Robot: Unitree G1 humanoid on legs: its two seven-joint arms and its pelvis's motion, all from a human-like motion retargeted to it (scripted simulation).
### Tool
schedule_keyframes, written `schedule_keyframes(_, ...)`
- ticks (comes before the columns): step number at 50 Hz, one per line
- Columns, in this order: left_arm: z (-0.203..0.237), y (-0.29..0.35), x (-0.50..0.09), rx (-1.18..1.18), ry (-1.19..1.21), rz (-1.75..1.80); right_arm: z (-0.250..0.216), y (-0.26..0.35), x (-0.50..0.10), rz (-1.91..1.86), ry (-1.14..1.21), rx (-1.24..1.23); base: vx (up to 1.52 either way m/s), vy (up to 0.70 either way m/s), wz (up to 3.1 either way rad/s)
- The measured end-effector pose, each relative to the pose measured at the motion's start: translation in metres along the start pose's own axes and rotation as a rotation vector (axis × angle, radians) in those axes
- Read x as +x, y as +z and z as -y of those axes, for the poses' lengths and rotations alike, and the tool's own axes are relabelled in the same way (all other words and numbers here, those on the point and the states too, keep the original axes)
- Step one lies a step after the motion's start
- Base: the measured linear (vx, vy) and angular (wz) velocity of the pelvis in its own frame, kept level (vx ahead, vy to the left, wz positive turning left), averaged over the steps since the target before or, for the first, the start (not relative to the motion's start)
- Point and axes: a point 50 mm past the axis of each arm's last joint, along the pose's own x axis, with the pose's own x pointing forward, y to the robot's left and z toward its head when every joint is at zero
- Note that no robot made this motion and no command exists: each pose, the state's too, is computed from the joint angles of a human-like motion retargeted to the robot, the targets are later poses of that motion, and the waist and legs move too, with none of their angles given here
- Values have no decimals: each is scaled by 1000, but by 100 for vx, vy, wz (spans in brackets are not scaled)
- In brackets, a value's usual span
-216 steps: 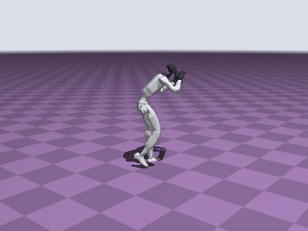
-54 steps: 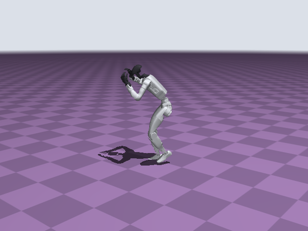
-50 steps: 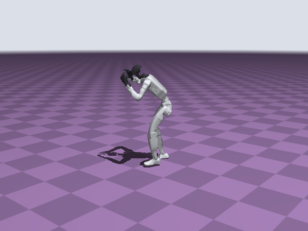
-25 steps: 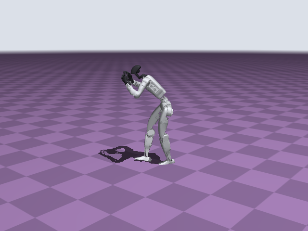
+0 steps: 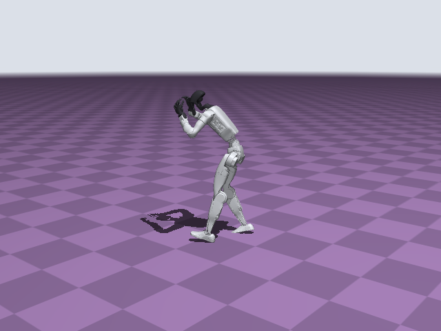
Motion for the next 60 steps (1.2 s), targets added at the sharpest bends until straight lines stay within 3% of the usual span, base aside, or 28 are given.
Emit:
schedule_keyframes(16,10,5,1,29,11,78,-12,-6,5,-86,-114,-12,70,14,-19)
schedule_keyframes(39,-23,16,-29,166,-33,-113,-18,8,-11,-198,-153,280,79,-11,-151)
schedule_keyframes(60,-11,22,-26,142,-30,-25,-17,7,-5,-156,-66,218,74,11,-45)
